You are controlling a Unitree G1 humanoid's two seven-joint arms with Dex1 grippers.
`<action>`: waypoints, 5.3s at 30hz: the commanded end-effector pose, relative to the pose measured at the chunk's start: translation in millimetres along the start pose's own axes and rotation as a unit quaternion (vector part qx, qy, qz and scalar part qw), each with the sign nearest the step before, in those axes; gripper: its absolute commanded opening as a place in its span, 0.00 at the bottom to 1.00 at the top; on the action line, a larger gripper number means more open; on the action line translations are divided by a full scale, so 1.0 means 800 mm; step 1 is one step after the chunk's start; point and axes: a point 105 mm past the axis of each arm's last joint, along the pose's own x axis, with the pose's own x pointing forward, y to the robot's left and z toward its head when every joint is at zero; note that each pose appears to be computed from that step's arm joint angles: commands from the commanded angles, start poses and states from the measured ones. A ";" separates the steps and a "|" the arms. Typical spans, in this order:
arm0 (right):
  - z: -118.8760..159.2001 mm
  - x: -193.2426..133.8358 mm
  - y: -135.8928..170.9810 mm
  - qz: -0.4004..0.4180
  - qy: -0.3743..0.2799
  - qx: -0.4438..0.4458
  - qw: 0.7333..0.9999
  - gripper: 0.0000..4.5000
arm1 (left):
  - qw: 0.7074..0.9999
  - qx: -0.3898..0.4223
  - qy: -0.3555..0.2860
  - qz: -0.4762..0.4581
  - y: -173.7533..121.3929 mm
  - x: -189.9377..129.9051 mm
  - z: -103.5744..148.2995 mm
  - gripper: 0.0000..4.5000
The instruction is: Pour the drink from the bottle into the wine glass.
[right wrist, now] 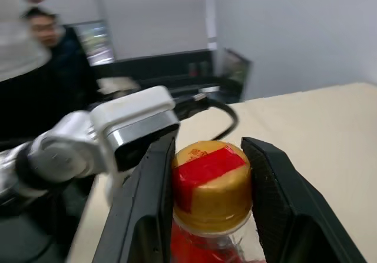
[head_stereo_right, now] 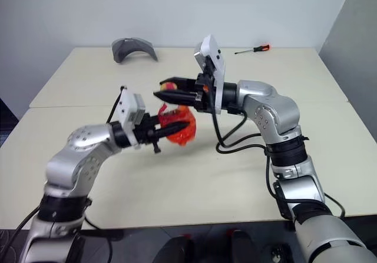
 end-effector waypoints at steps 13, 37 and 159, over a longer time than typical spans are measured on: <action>0.024 0.018 0.031 0.196 0.006 -0.011 0.980 0.51 | 1.000 0.012 -0.010 -0.011 -0.063 -0.024 0.035 0.21; 0.018 -0.001 -0.003 -0.164 -0.047 -0.061 0.984 0.99 | 0.998 0.038 -0.037 0.043 0.025 0.024 0.014 0.21; 0.034 -0.024 0.034 0.078 0.024 -0.084 0.993 0.27 | 0.999 0.023 -0.014 -0.043 -0.043 0.002 -0.006 0.20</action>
